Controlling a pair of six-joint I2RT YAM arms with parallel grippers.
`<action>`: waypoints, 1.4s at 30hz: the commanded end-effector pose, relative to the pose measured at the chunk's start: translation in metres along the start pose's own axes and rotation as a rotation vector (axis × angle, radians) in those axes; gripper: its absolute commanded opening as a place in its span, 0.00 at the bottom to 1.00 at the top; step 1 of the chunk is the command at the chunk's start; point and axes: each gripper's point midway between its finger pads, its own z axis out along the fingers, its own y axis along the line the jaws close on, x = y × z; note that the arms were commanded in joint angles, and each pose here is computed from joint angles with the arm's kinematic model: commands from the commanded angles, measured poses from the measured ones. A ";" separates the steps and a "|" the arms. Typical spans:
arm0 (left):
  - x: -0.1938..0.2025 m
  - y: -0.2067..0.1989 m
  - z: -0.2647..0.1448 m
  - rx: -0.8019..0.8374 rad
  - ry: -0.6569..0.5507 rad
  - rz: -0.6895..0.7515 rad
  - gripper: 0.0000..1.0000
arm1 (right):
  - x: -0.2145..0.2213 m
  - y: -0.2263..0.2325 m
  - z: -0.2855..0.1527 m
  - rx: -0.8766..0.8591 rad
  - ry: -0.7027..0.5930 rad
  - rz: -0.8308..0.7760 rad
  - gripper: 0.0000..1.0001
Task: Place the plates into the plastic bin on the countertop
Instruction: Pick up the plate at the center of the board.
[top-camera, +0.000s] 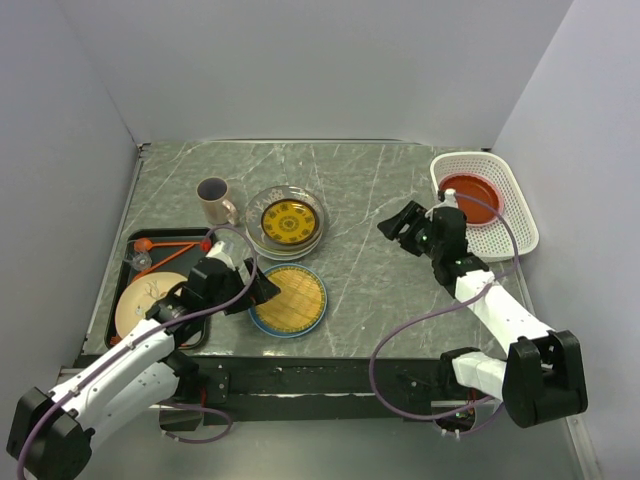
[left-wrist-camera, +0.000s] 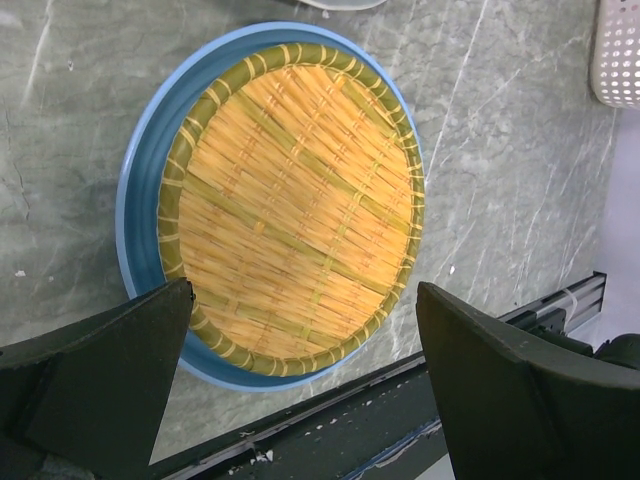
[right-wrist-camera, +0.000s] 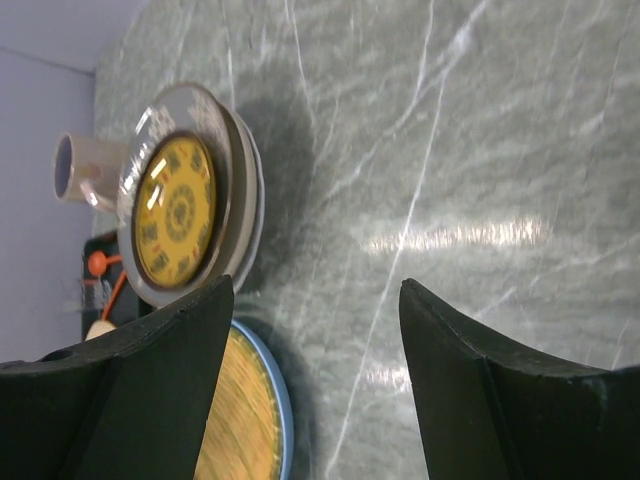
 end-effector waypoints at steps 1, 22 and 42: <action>-0.008 -0.006 0.004 0.010 -0.030 -0.017 0.99 | 0.006 0.013 -0.006 -0.067 -0.007 -0.013 0.75; 0.000 0.012 0.015 -0.061 -0.004 -0.046 0.99 | 0.027 0.010 -0.007 -0.090 0.046 -0.011 0.76; 0.020 0.022 0.033 -0.036 0.045 -0.053 0.97 | 0.031 0.005 -0.004 -0.074 0.063 0.001 0.76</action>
